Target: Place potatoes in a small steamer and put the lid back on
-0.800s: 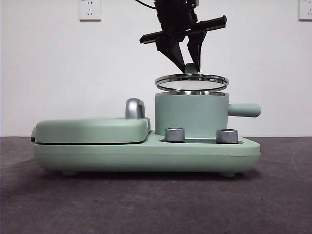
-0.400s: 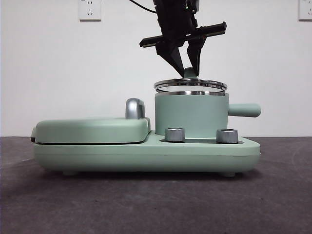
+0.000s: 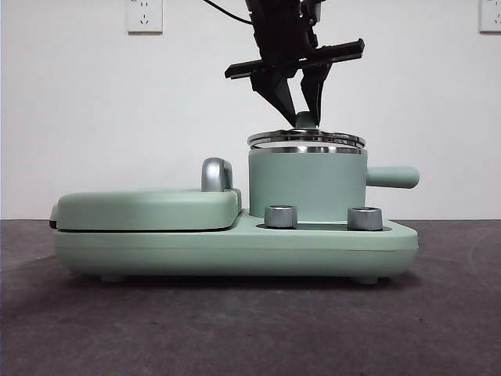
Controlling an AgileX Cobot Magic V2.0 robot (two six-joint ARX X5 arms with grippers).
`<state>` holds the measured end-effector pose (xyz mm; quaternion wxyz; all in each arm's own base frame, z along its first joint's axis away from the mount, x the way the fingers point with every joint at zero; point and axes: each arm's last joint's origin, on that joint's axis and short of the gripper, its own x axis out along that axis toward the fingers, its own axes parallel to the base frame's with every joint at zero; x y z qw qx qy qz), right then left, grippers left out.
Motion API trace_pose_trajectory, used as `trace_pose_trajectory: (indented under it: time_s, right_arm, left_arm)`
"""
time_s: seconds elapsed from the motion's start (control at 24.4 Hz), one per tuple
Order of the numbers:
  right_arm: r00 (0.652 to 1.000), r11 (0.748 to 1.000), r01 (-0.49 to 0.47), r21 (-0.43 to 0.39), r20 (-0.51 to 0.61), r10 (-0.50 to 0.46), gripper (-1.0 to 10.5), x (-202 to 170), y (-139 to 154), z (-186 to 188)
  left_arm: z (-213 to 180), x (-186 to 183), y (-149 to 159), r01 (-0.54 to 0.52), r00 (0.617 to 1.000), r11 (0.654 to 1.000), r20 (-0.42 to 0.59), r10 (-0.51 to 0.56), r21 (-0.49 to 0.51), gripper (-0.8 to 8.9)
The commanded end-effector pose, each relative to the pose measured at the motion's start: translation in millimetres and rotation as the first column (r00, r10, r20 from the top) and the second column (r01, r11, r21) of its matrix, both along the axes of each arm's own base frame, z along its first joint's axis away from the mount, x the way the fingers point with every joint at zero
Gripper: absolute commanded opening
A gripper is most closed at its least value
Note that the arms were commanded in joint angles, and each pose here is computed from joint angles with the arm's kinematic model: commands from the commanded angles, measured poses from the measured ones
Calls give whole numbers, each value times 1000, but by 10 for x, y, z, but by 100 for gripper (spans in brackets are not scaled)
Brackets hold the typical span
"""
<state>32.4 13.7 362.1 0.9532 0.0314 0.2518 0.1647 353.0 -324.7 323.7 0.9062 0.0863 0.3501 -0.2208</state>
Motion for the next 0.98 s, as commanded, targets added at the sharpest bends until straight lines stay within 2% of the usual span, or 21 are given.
trace_pose_trajectory:
  time_s: [0.04,0.66,0.7,0.86,0.9,0.98]
  right_arm:
    - [1000,1000,-1,16,10,0,431,-2,1,26]
    - [1000,1000,3,22,8,-3,431,-2,1,26]
    - [1000,1000,3,22,8,-3,431,-2,1,26]
    - [1000,1000,3,22,8,-3,431,-2,1,26]
    - [1000,1000,3,22,8,-3,431,-2,1,26]
    - [1000,1000,2,22,8,-2,431,-2,1,26]
  left_arm:
    - [7,12,-77,3,1000,1000,24,-3,-20,13]
    - [-146,-24,-175,33,999,999,-13,-32,29,38]
    - [-146,-24,-176,33,999,999,-13,-32,28,74]
    - [-29,-23,-127,25,1000,1000,14,-25,4,377]
    - [33,-32,-95,22,1000,1000,19,-22,-1,420]
    - [208,-104,-6,19,999,1000,27,-19,-9,438]
